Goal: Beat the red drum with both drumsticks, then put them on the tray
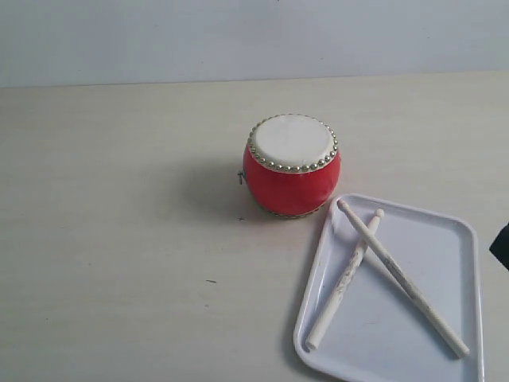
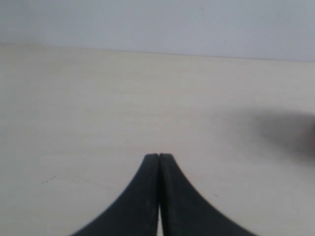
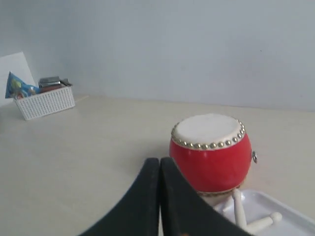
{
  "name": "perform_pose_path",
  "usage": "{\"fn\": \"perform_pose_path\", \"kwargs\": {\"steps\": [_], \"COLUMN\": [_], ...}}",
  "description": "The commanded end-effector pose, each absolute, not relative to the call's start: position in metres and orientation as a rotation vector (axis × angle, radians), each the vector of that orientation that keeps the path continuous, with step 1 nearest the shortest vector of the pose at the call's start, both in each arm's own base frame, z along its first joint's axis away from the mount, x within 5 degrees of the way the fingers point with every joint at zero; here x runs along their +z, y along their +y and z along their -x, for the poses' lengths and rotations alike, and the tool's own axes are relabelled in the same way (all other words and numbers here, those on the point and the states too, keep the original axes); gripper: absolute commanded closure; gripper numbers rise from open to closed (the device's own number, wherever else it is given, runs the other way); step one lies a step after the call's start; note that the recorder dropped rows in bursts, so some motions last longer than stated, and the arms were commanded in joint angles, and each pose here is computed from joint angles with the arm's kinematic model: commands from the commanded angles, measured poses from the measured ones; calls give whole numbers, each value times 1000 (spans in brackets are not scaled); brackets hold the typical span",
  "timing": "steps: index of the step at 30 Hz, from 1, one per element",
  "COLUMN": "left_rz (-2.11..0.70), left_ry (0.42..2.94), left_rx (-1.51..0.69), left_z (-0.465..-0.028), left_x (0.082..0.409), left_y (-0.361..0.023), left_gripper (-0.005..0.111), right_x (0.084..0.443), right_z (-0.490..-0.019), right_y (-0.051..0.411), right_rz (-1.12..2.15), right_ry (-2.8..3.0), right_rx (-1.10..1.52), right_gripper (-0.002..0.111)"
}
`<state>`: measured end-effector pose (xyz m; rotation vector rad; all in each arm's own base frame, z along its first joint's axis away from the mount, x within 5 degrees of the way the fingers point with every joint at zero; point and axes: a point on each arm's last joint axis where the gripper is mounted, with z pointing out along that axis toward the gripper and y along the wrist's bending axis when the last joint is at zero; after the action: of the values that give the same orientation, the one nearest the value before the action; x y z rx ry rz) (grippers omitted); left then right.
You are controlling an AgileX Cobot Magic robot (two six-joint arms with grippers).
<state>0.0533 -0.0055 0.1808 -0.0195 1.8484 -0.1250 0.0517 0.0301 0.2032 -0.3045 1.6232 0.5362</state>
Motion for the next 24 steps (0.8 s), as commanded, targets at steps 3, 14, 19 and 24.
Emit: {"fn": "perform_pose_path", "kwargs": {"steps": [3,14,19,24], "left_rz": [28,28,28,28], "left_ry": [1841,1841,1841,1841], "left_rx": [-130,-130,-130,-130], "left_z": [-53,-53,-53,-53], "left_x": [181,181,181,181], "left_y": [-5,-5,-5,-5], "left_gripper": [107,107,107,107], "right_x": [189,189,188,188], "right_z": [-49,-54,-55,-55], "right_y": [26,11,4,3], "right_rz": [332,130,24,3], "right_ry": [1742,1750,1759,1763], "right_rx": [449,183,85,83], "right_gripper": [108,108,108,108]}}
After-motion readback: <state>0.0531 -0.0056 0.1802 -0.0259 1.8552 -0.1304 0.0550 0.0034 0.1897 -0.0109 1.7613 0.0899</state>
